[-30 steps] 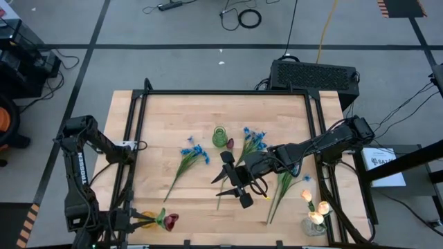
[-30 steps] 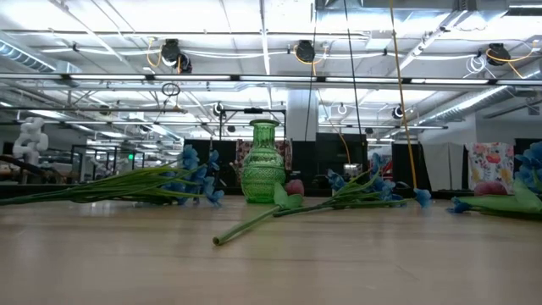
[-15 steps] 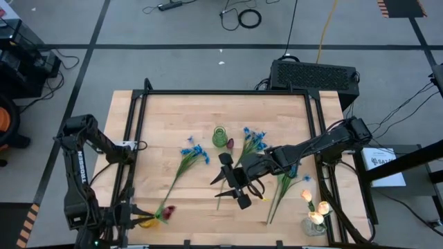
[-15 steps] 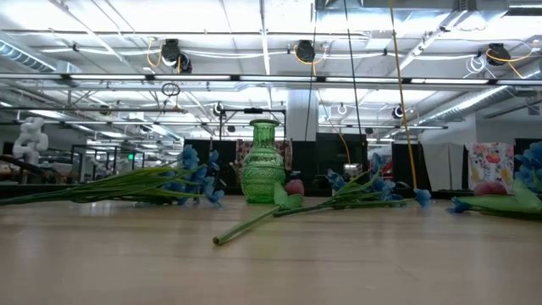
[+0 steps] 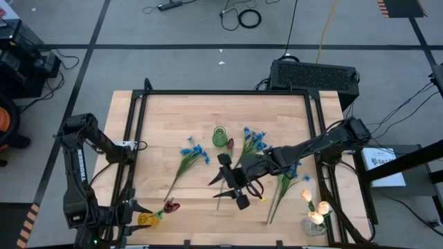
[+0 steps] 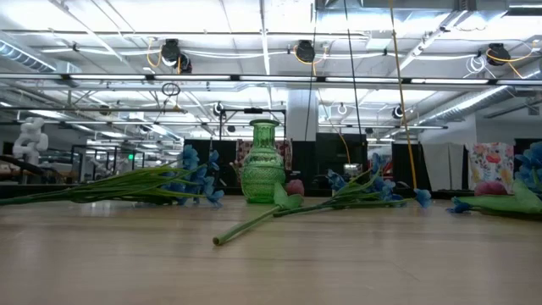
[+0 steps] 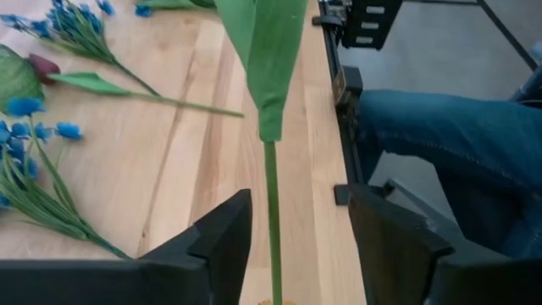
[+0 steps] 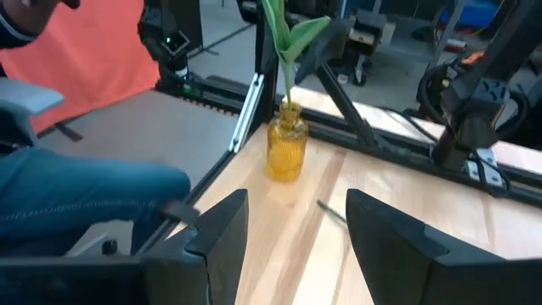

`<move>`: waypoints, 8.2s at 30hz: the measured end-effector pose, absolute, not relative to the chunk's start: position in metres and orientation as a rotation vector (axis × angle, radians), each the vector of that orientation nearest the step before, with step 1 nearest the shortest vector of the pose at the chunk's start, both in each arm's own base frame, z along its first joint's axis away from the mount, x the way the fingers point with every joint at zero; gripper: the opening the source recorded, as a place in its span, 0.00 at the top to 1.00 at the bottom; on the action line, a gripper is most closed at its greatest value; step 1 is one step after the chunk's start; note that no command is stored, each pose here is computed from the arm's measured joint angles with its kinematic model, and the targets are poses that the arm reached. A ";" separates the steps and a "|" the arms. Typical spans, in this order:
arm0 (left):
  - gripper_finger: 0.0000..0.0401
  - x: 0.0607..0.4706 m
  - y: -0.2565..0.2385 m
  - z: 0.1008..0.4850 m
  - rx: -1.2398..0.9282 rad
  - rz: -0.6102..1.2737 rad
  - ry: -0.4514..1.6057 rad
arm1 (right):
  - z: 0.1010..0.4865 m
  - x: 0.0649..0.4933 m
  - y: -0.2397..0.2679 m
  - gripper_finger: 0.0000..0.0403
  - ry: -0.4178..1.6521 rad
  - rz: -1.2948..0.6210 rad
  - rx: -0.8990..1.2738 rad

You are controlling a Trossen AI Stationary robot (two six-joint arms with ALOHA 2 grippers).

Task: Sort flowers into vase by color
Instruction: Put the left red flower into the yellow vase

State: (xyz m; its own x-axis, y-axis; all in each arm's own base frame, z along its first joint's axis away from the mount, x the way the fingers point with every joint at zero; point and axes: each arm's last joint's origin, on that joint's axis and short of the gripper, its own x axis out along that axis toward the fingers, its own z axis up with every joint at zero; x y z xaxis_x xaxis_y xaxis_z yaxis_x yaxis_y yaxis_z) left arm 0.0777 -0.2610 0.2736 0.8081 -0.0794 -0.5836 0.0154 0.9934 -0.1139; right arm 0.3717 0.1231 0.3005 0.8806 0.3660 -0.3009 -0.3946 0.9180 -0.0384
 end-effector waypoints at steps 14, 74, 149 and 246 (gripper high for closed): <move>0.48 0.072 -0.240 0.301 -0.101 -0.104 0.579 | 0.269 0.417 0.132 0.52 0.032 0.382 -0.017; 0.48 0.111 -0.304 0.313 0.021 0.108 0.099 | 0.286 0.460 0.122 0.84 0.082 0.407 -0.023; 0.96 0.124 -0.270 0.314 0.193 0.068 0.254 | 0.284 0.460 0.122 0.84 0.103 0.411 -0.047; 0.49 0.045 -0.108 0.319 -0.202 -0.121 0.284 | 0.299 0.423 0.105 0.84 0.462 0.127 -0.075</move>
State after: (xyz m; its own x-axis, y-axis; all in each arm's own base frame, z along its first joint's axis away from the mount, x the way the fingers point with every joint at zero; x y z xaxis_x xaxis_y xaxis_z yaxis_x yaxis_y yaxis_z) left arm 0.0449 -0.1075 0.3185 0.9530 -0.1466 -0.2653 0.0899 0.9726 -0.2143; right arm 0.4233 0.1048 0.2992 0.8873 0.1050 -0.4491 -0.1390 0.9893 -0.0434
